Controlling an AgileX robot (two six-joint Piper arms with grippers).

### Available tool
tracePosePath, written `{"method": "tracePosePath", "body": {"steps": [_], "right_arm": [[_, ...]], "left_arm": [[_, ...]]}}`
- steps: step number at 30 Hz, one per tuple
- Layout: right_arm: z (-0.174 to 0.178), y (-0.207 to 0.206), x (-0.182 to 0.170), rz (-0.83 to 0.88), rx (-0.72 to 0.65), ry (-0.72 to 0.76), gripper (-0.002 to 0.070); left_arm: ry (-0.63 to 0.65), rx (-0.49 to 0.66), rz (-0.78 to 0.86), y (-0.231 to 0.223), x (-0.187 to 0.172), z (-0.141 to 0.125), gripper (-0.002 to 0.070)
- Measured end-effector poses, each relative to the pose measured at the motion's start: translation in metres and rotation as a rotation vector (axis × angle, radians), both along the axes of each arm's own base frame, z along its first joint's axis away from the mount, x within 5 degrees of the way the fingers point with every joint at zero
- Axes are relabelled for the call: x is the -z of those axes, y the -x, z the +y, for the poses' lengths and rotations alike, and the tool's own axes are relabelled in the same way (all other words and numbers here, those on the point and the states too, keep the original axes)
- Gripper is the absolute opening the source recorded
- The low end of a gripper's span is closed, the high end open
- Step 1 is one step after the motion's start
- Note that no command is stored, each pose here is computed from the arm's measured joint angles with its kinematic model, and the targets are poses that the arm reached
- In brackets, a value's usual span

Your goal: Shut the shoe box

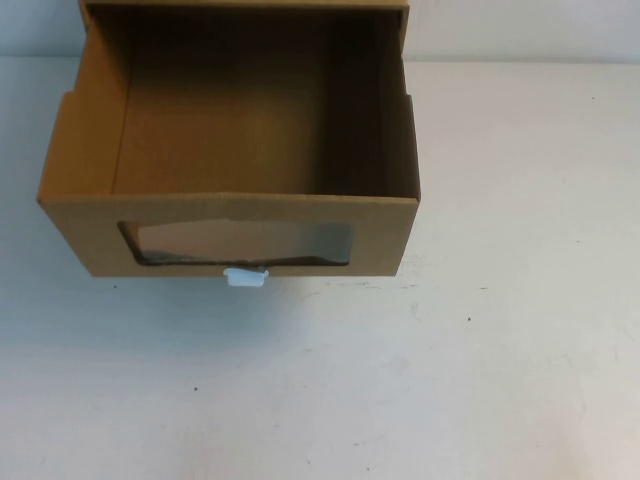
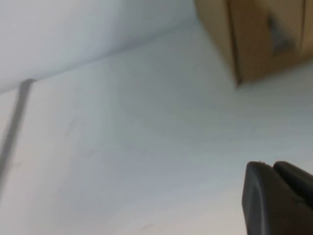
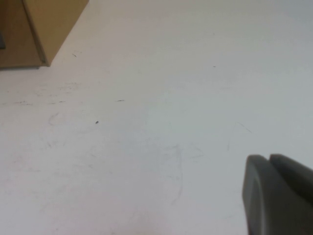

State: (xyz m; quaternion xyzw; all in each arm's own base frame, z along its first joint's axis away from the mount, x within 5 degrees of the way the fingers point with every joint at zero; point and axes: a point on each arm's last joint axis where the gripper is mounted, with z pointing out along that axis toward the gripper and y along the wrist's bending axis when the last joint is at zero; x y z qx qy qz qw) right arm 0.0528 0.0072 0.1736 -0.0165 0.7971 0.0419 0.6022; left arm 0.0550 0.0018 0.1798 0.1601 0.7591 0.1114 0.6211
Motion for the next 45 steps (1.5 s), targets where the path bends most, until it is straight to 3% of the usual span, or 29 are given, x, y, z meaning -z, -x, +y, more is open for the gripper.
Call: {"method": "tracePosePath", "body": {"steps": [6, 10, 14, 20, 23, 26, 30, 37, 41, 45], "right_arm": [[0.000, 0.000, 0.000, 0.000, 0.000, 0.000, -0.0013], [0.000, 0.000, 0.000, 0.000, 0.000, 0.000, -0.0013], [0.000, 0.000, 0.000, 0.000, 0.000, 0.000, -0.0013], [0.000, 0.000, 0.000, 0.000, 0.000, 0.000, -0.0013], [0.000, 0.000, 0.000, 0.000, 0.000, 0.000, -0.0013], [0.000, 0.000, 0.000, 0.000, 0.000, 0.000, -0.0013], [0.000, 0.000, 0.000, 0.000, 0.000, 0.000, -0.0013], [0.000, 0.000, 0.000, 0.000, 0.000, 0.000, -0.0013], [0.000, 0.000, 0.000, 0.000, 0.000, 0.000, -0.0013], [0.000, 0.000, 0.000, 0.000, 0.000, 0.000, -0.0013]], "left_arm": [[0.622, 0.016, -0.107, -0.001, -0.014, -0.009, -0.0005], [0.784, 0.033, -0.172, -0.001, -0.022, -0.009, -0.0005], [0.849, 0.048, -0.215, -0.001, -0.027, -0.009, -0.0005], [0.885, 0.055, -0.233, -0.001, -0.029, -0.009, -0.0005], [0.899, 0.021, -0.152, 0.000, -0.030, -0.009, -0.0006], [0.857, -0.030, -0.023, -0.001, -0.053, -0.010, -0.0005], [0.696, -0.031, 0.109, -0.014, -0.110, -0.014, -0.0005], [0.438, 0.243, 0.306, -0.082, -0.209, -0.047, -0.0005], [0.386, 0.394, 0.355, -0.119, -0.236, -0.065, -0.0005], [0.363, 0.421, 0.304, -0.145, -0.251, -0.070, -0.0005]]}}
